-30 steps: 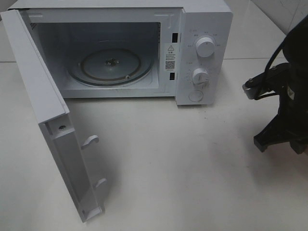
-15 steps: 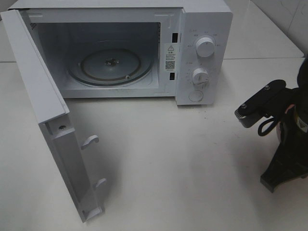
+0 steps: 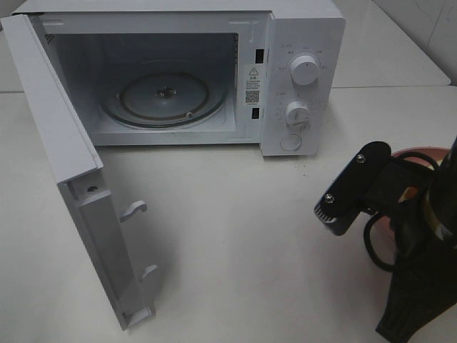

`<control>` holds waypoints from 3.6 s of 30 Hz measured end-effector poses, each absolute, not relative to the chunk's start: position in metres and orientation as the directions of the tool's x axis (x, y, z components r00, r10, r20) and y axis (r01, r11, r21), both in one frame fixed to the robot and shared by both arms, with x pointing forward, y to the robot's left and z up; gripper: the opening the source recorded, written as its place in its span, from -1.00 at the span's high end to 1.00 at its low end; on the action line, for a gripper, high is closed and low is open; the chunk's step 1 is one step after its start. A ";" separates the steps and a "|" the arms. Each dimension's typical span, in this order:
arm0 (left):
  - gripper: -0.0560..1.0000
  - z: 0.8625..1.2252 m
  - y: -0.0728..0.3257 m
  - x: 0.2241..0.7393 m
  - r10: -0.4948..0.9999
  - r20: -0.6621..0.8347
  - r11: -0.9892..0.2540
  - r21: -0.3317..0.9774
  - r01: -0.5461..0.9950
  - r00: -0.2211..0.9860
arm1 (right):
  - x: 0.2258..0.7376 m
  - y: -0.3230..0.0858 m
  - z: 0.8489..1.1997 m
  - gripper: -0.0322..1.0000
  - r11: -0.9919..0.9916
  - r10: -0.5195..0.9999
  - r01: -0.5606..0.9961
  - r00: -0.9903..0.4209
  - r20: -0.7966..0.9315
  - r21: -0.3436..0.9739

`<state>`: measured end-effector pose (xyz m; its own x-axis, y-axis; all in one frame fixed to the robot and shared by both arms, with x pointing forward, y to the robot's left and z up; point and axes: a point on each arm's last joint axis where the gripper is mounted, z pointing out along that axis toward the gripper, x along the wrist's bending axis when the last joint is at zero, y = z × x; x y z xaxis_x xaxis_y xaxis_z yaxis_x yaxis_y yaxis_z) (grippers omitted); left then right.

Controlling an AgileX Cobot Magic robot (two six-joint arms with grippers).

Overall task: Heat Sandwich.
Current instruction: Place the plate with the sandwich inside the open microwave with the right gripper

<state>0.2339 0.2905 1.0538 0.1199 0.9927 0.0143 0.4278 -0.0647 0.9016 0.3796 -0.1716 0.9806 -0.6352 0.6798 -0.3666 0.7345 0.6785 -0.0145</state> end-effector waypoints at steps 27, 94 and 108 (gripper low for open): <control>-0.99 1.054 0.290 0.234 0.993 0.014 -0.065 0.902 0.428 0.120 | 0.351 -0.141 0.980 0.86 0.953 0.251 0.292 -0.908 -0.337 -0.078; -0.99 1.054 0.290 0.234 0.993 0.014 -0.065 0.902 0.428 0.120 | 0.426 -0.156 0.976 0.86 0.841 -0.528 -0.534 -0.776 -0.346 -0.085; -0.99 1.054 0.290 0.234 0.993 0.014 -0.065 0.902 0.428 0.120 | 0.451 -0.127 0.980 0.86 0.836 -0.518 -0.546 -0.764 -0.384 -0.042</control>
<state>0.2339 0.2905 1.0538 0.1199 0.9927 0.0143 0.4278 -0.0647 0.9016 0.4515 -0.1275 0.9803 -0.7641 -0.5183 -0.3840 -0.5464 0.8365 -0.0416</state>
